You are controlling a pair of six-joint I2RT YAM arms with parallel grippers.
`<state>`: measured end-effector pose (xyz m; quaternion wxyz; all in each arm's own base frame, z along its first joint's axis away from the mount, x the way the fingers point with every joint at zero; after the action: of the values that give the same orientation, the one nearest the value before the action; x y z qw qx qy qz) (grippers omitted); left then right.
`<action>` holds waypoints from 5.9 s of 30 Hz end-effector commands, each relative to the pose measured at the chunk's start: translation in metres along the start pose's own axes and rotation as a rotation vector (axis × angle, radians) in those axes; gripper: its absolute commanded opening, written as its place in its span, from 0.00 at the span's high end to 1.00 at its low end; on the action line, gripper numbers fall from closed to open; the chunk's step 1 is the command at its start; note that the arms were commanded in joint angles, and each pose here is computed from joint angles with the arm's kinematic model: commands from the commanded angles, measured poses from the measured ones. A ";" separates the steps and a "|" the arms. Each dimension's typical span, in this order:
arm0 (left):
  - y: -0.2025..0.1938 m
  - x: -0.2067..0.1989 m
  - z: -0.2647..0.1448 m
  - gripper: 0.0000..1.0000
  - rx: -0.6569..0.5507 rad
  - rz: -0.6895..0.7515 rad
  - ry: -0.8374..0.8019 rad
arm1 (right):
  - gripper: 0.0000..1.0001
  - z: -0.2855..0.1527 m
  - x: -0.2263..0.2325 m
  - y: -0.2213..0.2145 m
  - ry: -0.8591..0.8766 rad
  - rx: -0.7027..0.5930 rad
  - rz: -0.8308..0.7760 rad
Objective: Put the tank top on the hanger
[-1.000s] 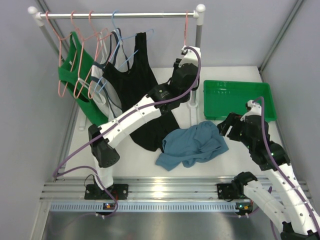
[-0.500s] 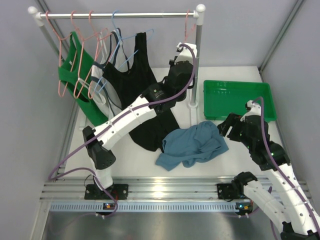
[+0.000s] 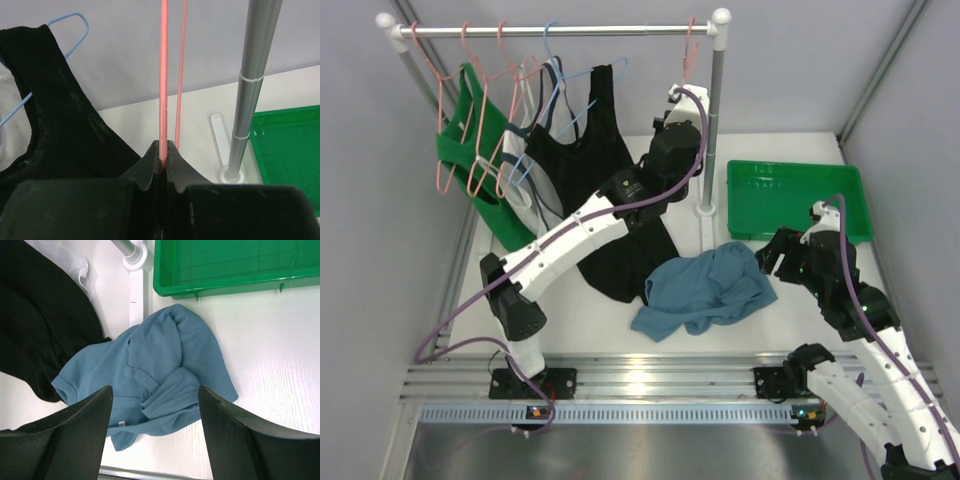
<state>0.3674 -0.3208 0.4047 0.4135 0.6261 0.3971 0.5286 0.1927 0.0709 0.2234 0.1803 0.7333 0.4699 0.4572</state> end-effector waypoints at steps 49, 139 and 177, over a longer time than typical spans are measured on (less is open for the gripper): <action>-0.045 0.086 -0.144 1.00 -0.036 0.020 -0.402 | 0.41 0.057 -0.022 -0.050 -0.101 0.169 -0.006; -0.185 -0.082 -0.222 1.00 -0.025 -0.297 -0.820 | 1.00 -0.003 0.039 0.003 0.091 0.067 0.228; -0.197 -0.167 -0.214 1.00 -0.108 -0.342 -0.881 | 0.51 -0.037 0.039 0.010 0.254 -0.067 0.141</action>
<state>0.1130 -0.3739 0.1559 0.6016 0.7419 0.2338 0.1817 0.1773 0.0862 0.2549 0.1160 0.7349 0.4096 0.5279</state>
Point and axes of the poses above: each gripper's point midway between its finger pads, its own z axis out along the fingers, its own x axis along the line the jaws close on, y = z × x, the point moved 3 cm from there along -z, back along the fingers, and after that the axes turned 12 degrees about z, right-handed, at the moved point
